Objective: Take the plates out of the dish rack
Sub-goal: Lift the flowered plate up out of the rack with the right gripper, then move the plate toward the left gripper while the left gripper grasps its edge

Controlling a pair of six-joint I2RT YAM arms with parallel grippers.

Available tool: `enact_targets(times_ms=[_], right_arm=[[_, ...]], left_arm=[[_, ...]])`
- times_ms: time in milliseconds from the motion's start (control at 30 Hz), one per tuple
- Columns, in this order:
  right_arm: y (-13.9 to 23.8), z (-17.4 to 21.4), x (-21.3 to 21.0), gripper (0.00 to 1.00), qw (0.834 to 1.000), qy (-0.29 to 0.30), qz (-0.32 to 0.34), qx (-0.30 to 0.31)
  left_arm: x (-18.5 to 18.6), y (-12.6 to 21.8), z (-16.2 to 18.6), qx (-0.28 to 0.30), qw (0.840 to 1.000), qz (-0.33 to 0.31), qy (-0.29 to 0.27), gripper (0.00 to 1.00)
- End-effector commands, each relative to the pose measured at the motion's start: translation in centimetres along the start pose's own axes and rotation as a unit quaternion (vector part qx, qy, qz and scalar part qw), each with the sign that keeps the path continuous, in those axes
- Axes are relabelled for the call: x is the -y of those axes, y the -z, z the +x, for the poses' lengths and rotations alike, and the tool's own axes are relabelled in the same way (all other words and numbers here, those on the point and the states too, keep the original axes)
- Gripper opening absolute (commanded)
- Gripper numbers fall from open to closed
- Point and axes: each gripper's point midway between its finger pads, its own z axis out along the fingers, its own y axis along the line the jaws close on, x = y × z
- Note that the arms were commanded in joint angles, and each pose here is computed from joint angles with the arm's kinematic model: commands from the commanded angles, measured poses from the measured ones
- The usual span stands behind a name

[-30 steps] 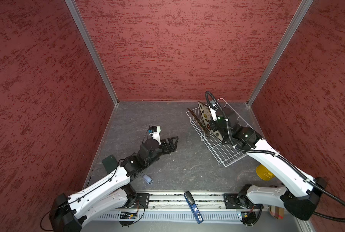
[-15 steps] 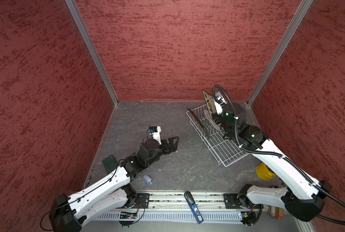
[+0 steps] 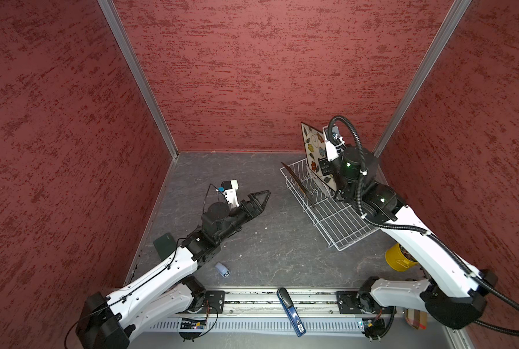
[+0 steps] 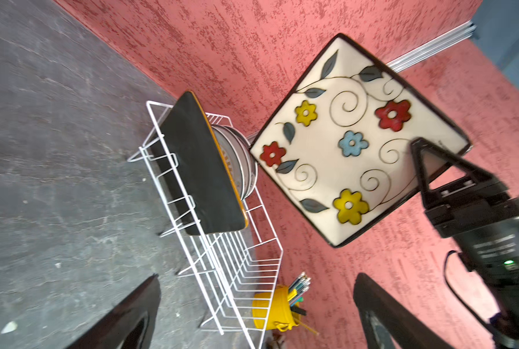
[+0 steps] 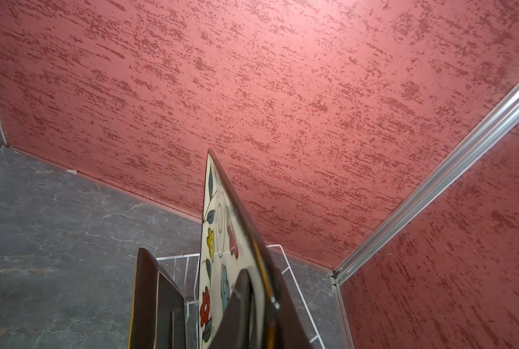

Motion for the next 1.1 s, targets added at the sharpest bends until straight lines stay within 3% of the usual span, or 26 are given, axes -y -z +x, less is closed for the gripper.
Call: enact_targets(times_ms=[0,367,567,767,1000,1067], right_arm=[[2.2,-8.3,2.3,0.0,0.983,-0.114,0.003,0.142],[2.1,-11.2,1.2,0.0,0.966,-0.17,-0.028,0.192],[1.0,-10.8,0.2,0.0,0.972,-0.16,-0.032,0.169],[1.7,-11.5,0.2,0.0,0.967,-0.174,-0.05,0.178],[1.8,-11.6,-0.8,0.0,0.966,-0.185,-0.082,0.163],[1.9,-11.6,-1.0,0.0,0.965,-0.186,-0.091,0.159]], left_arm=[[3.1,-0.1,-1.0,0.002,0.997,0.069,0.035,1.0],[5.0,-1.1,-3.2,0.004,0.989,0.125,0.077,1.0],[5.0,-2.3,-3.5,-0.021,0.986,0.14,0.089,1.0],[4.3,-3.0,-4.2,-0.03,0.991,0.13,0.003,1.0],[4.9,-3.6,-4.9,-0.022,0.972,0.17,-0.159,1.0],[4.5,-4.0,-4.9,-0.03,0.967,0.176,-0.183,1.0]])
